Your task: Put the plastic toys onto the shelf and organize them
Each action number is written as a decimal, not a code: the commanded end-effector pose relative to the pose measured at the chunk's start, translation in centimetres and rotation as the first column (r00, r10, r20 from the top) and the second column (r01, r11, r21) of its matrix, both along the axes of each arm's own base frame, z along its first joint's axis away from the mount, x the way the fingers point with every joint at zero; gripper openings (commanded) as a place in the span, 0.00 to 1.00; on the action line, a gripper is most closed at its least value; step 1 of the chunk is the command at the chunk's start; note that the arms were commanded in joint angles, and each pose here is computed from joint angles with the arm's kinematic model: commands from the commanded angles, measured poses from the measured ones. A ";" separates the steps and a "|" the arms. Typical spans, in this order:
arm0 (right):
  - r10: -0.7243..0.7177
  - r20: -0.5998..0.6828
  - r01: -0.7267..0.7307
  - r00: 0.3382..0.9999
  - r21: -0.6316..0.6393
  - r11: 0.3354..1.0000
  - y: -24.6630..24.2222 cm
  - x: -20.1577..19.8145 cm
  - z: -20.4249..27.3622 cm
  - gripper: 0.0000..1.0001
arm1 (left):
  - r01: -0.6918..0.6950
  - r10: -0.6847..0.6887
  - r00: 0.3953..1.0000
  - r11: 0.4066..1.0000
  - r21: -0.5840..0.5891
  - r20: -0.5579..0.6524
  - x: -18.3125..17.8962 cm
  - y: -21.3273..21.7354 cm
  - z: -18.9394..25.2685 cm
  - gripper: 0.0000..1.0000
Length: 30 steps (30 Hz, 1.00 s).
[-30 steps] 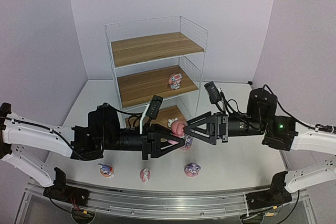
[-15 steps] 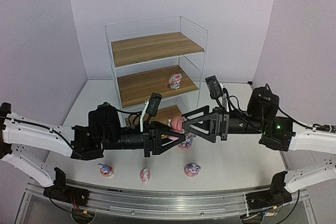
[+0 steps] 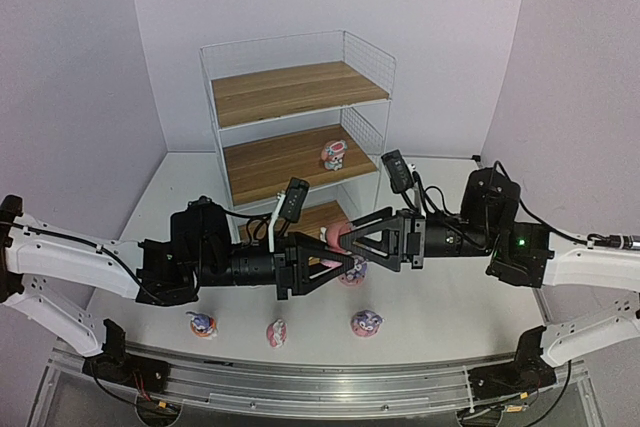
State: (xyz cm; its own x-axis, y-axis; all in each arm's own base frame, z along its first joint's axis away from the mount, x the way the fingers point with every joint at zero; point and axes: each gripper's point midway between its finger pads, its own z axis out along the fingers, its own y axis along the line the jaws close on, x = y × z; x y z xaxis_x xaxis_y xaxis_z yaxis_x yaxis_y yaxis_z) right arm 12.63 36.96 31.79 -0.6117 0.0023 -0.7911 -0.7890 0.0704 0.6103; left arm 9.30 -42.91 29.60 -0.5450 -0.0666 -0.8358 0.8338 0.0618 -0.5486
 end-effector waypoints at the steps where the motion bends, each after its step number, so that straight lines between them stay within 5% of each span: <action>1: 0.043 0.009 -0.043 0.999 0.035 0.998 0.5 -0.6 1.2 0.70 | -0.015 0.016 1.000 0.996 -0.087 0.007 0.3 -0.3 3.2 0.00; 9: 0.014 0.002 -0.014 1.000 0.038 0.999 0.5 -0.1 1.3 0.59 | -0.009 0.009 1.000 0.997 -0.077 0.002 0.2 -0.6 2.9 0.00; 14: -0.028 -0.003 0.028 1.000 0.046 0.999 0.1 0.4 1.6 0.35 | -0.027 0.026 1.000 0.998 -0.053 -0.007 0.6 -0.7 2.3 0.02; 17: -0.042 0.004 0.041 0.999 0.051 0.998 -0.2 0.5 1.8 0.23 | -0.049 0.049 0.999 0.998 -0.029 -0.015 0.9 -0.6 1.9 0.29; 22: -0.057 0.021 0.056 0.998 0.052 0.997 -0.1 0.8 2.2 0.16 | -0.077 0.077 0.997 0.997 -0.006 -0.021 1.3 -0.1 1.7 0.70; 24: -0.073 0.030 0.072 0.997 0.044 0.996 0.1 1.2 2.3 0.14 | -0.083 0.083 0.996 0.996 0.009 -0.023 1.3 0.1 1.4 0.79; 28: -0.077 0.036 0.076 0.996 0.025 0.997 0.6 1.6 2.4 0.06 | -0.090 0.090 0.996 0.996 0.004 -0.023 1.3 0.8 1.7 0.77; 30: -0.063 0.026 0.063 0.998 0.014 0.998 1.0 1.6 2.2 0.05 | -0.093 0.093 0.995 0.995 0.023 -0.017 1.3 0.8 1.7 0.64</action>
